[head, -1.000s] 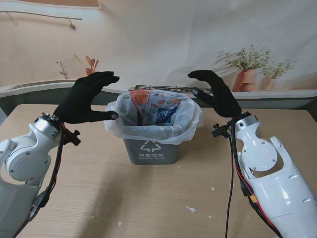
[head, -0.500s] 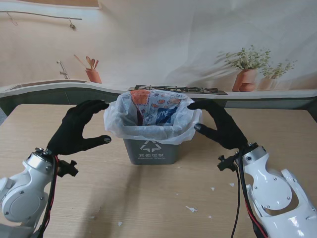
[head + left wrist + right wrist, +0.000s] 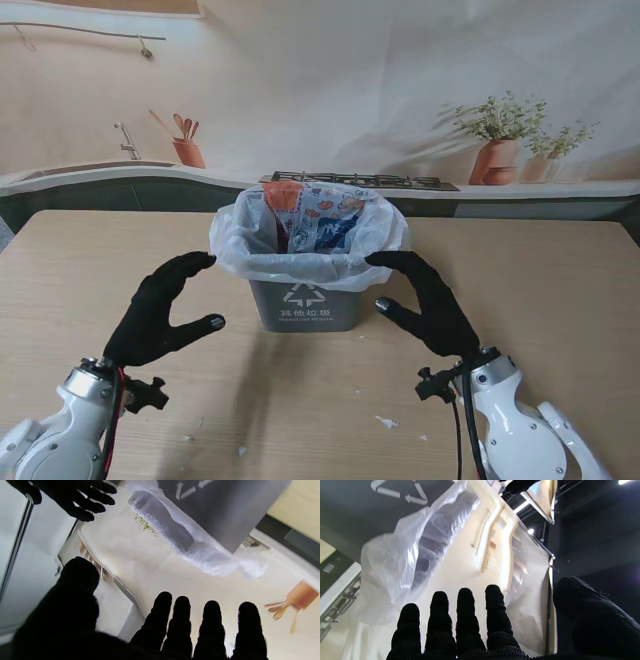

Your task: Fit the garbage bag over the bin

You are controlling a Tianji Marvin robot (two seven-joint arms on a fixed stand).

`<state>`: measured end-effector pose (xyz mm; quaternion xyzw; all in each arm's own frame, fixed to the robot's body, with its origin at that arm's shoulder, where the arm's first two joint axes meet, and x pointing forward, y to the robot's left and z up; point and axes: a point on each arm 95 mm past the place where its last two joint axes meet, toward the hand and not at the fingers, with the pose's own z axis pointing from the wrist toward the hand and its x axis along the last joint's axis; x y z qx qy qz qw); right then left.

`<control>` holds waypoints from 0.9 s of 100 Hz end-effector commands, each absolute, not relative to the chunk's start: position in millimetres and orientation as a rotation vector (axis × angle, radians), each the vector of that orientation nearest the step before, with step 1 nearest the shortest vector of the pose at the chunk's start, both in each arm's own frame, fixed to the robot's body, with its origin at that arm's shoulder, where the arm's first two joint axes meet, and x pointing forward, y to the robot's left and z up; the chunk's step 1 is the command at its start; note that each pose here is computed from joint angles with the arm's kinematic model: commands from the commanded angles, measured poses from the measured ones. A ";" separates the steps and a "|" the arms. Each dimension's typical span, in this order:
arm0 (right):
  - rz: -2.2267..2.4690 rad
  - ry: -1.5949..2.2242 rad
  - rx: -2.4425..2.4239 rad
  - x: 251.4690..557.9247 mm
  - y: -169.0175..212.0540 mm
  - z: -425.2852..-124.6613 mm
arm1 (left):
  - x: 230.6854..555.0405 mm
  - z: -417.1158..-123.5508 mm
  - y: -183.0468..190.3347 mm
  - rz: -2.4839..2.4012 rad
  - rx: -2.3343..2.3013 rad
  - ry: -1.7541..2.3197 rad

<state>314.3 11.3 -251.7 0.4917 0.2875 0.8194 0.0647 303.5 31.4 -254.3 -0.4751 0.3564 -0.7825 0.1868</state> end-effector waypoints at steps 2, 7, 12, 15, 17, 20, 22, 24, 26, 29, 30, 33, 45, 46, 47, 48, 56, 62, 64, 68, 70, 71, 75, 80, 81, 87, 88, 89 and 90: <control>2.443 0.962 1.592 306.6 20.9 -267.4 | 298.4 -270.6 22.7 -2.185 -1.400 1.047; 2.425 1.070 1.641 301.8 21.9 -274.5 | 296.9 -274.0 19.9 -2.173 -1.433 1.095; 2.424 1.049 1.655 299.9 25.1 -281.3 | 295.6 -277.0 15.8 -2.171 -1.448 1.107; 2.431 0.992 1.660 299.7 28.8 -285.2 | 294.9 -279.0 13.2 -2.172 -1.457 1.100; 2.434 0.943 1.662 300.0 30.1 -286.8 | 294.4 -280.3 11.7 -2.173 -1.466 1.093; 2.432 0.924 1.671 300.0 30.9 -289.8 | 293.5 -282.5 10.1 -2.177 -1.484 1.086; 2.431 0.928 1.680 299.6 30.4 -291.9 | 292.7 -284.3 9.3 -2.179 -1.497 1.083; 2.429 0.932 1.689 299.0 29.8 -293.9 | 291.8 -286.7 8.4 -2.180 -1.509 1.081; 2.426 0.931 1.698 298.3 29.7 -295.8 | 291.0 -289.3 7.2 -2.180 -1.518 1.072; 2.421 0.920 1.710 297.6 30.3 -298.1 | 289.9 -293.2 5.3 -2.183 -1.529 1.046; 2.419 0.915 1.714 297.4 30.7 -298.9 | 289.5 -294.6 4.6 -2.185 -1.533 1.036; 2.415 0.910 1.726 297.0 31.6 -300.8 | 288.5 -298.5 2.8 -2.188 -1.543 1.015; 2.393 0.947 1.736 295.2 33.9 -309.4 | 287.6 -312.3 -0.4 -2.163 -1.570 1.014; 2.391 0.946 1.732 295.5 34.3 -310.2 | 287.7 -313.1 -0.6 -2.161 -1.574 1.015; 2.389 0.946 1.729 295.8 34.6 -310.9 | 287.9 -313.8 -0.8 -2.160 -1.577 1.016; 2.387 0.946 1.728 296.1 34.9 -311.6 | 288.0 -314.5 -1.1 -2.159 -1.581 1.017; 2.382 0.960 1.757 298.6 36.6 -316.6 | 290.1 -318.4 -2.2 -2.163 -1.614 1.021; 2.385 0.963 1.788 300.0 38.2 -319.6 | 291.8 -320.2 -2.0 -2.159 -1.625 1.039; 2.384 0.965 1.791 300.6 38.7 -320.4 | 292.0 -320.7 -2.0 -2.159 -1.626 1.043; 2.380 0.970 1.795 301.6 40.0 -322.0 | 292.3 -321.8 -2.8 -2.162 -1.631 1.039; 2.379 0.971 1.798 302.0 40.9 -322.6 | 292.3 -322.5 -3.3 -2.164 -1.635 1.036; 2.379 0.972 1.801 302.2 41.3 -322.9 | 292.3 -322.8 -3.6 -2.165 -1.637 1.036; 2.379 0.975 1.810 302.5 43.2 -324.1 | 292.3 -324.7 -4.3 -2.162 -1.645 1.037; 2.375 0.984 1.819 302.7 44.9 -326.0 | 292.5 -327.3 -5.3 -2.156 -1.656 1.037; 2.373 0.986 1.820 302.7 45.2 -326.5 | 292.6 -327.8 -5.4 -2.156 -1.659 1.037; 2.359 0.997 1.821 302.8 45.8 -328.9 | 292.9 -330.1 -6.7 -2.152 -1.677 1.029; 2.358 0.998 1.821 302.7 45.9 -329.1 | 293.0 -330.3 -6.9 -2.152 -1.680 1.027; 2.357 0.998 1.822 302.7 46.0 -329.4 | 293.0 -330.5 -7.0 -2.152 -1.682 1.026; 2.357 0.997 1.823 302.6 46.1 -329.7 | 293.1 -330.6 -7.2 -2.152 -1.684 1.025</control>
